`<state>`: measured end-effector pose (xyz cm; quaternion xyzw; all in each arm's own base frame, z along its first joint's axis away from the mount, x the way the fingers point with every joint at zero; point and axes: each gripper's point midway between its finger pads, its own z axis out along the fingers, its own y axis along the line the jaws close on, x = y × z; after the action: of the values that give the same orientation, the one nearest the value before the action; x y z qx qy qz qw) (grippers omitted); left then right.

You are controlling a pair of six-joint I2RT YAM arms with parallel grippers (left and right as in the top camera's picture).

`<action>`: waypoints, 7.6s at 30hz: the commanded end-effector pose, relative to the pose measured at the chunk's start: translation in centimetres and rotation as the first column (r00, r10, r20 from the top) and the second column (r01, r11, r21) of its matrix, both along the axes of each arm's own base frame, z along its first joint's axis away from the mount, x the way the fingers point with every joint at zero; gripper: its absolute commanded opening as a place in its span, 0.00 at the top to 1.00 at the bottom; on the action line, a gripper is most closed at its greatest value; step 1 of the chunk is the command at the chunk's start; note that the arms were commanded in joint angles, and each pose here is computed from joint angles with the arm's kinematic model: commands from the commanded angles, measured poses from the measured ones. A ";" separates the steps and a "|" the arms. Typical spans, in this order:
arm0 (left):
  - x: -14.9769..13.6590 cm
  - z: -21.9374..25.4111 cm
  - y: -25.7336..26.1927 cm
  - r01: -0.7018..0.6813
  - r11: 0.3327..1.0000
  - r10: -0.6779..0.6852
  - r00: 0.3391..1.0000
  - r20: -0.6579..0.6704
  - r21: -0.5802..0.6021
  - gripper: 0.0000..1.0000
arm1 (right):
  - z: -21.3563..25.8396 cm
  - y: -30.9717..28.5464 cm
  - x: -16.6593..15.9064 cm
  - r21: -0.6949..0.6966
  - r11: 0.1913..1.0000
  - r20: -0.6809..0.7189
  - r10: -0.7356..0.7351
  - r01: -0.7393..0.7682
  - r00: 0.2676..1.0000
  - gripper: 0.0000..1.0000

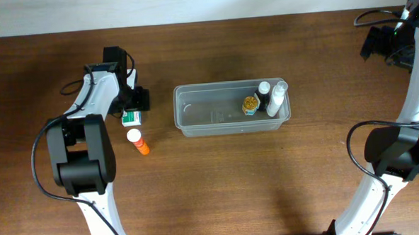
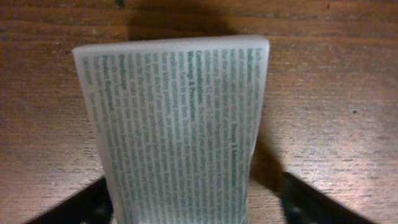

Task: Pack container
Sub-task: 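Descend left gripper and close it on the medicine box, then lift the box with left gripper and carry it over the container, then lower the box into the container's left side and open left gripper, then move left gripper over the orange Redoxon tube and descend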

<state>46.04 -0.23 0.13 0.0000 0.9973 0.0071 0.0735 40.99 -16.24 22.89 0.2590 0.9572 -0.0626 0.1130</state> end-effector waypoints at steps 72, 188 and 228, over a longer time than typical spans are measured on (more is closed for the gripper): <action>-6.3 19.4 -23.5 0.834 0.540 -0.822 0.552 0.140 -0.116 0.58 | 1.4 -0.3 -0.5 -0.018 1.000 0.029 -0.011 0.012 1.000 0.02; -14.5 21.0 -2.5 -0.254 0.966 0.257 0.960 -0.114 0.038 0.01 | 1.4 -0.3 -0.5 -0.018 1.000 0.029 -0.011 0.012 1.000 0.02; -13.5 10.2 -3.8 -0.215 0.976 0.210 0.966 -0.148 -0.019 0.20 | 1.4 -0.3 -0.5 -0.018 1.000 0.029 -0.012 0.012 1.000 0.02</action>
<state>32.91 -3.95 9.72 -0.1085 0.9941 0.0043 -0.0038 40.99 -16.24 22.92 0.2590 0.9571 -0.0626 0.1134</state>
